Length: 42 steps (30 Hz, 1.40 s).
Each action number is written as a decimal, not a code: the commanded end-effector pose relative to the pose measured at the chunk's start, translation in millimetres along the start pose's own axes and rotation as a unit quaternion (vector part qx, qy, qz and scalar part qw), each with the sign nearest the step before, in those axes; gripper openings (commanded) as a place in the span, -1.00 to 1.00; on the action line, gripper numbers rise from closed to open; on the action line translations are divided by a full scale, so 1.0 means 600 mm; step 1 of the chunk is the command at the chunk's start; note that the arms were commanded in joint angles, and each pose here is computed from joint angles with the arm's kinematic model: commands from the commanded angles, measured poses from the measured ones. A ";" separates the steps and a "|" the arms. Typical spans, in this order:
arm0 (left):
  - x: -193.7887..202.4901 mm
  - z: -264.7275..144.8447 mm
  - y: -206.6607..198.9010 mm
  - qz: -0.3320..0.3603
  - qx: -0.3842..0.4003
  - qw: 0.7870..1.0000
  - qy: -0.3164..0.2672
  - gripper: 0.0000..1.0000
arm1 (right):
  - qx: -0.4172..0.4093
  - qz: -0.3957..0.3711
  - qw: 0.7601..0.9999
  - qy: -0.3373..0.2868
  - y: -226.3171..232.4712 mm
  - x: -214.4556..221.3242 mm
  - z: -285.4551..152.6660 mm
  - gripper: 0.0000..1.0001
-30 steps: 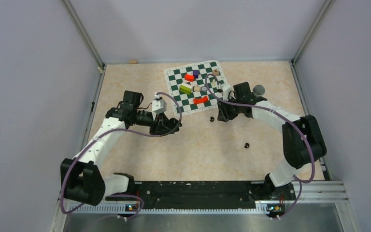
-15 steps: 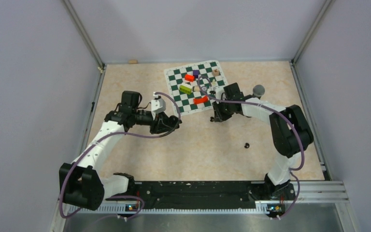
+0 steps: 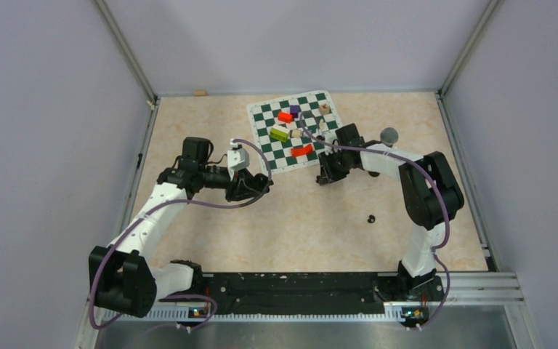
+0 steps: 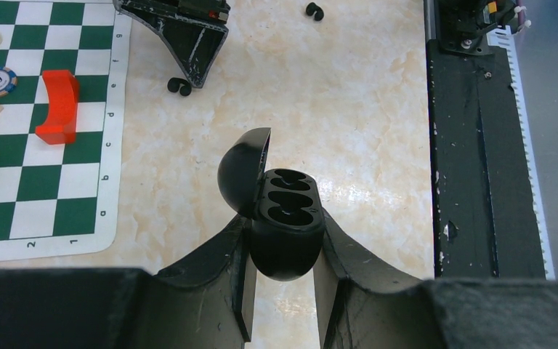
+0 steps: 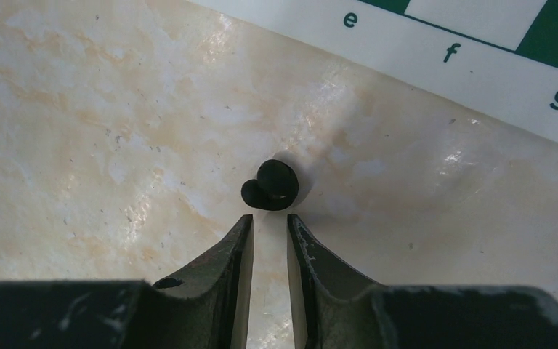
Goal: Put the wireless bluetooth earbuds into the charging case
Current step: Pick up the earbud from the center of the board.
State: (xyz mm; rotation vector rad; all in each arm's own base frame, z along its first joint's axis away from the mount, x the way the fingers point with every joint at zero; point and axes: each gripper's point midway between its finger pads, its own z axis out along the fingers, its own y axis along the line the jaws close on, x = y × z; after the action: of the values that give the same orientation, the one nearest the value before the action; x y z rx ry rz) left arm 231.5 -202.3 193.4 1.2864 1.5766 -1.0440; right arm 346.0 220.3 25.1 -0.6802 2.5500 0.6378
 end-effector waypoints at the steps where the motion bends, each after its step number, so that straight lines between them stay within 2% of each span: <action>1: -0.018 -0.004 -0.004 0.031 -0.003 0.999 -0.013 -1.00 | -0.003 0.031 0.999 -0.015 -0.014 -0.022 -0.006 -0.52; 16: -0.017 -0.003 -0.003 0.030 -0.002 0.999 -0.013 -1.00 | -0.008 0.072 0.997 -0.006 -0.029 -0.019 0.011 -0.53; 29: -0.016 -0.003 -0.003 0.029 0.001 1.000 -0.012 -1.00 | -0.005 0.079 0.997 -0.024 -0.032 -0.029 0.001 -0.57; 42: -0.013 -0.001 -0.005 0.025 0.007 1.000 -0.012 -1.00 | 0.000 0.092 0.996 -0.015 -0.043 -0.018 0.012 -0.58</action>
State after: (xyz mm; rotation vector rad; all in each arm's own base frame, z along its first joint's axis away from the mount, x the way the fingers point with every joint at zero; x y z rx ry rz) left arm 230.5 -201.9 193.8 1.2901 1.5701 -1.0373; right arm 363.9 212.1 25.8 -0.4619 2.5975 0.7214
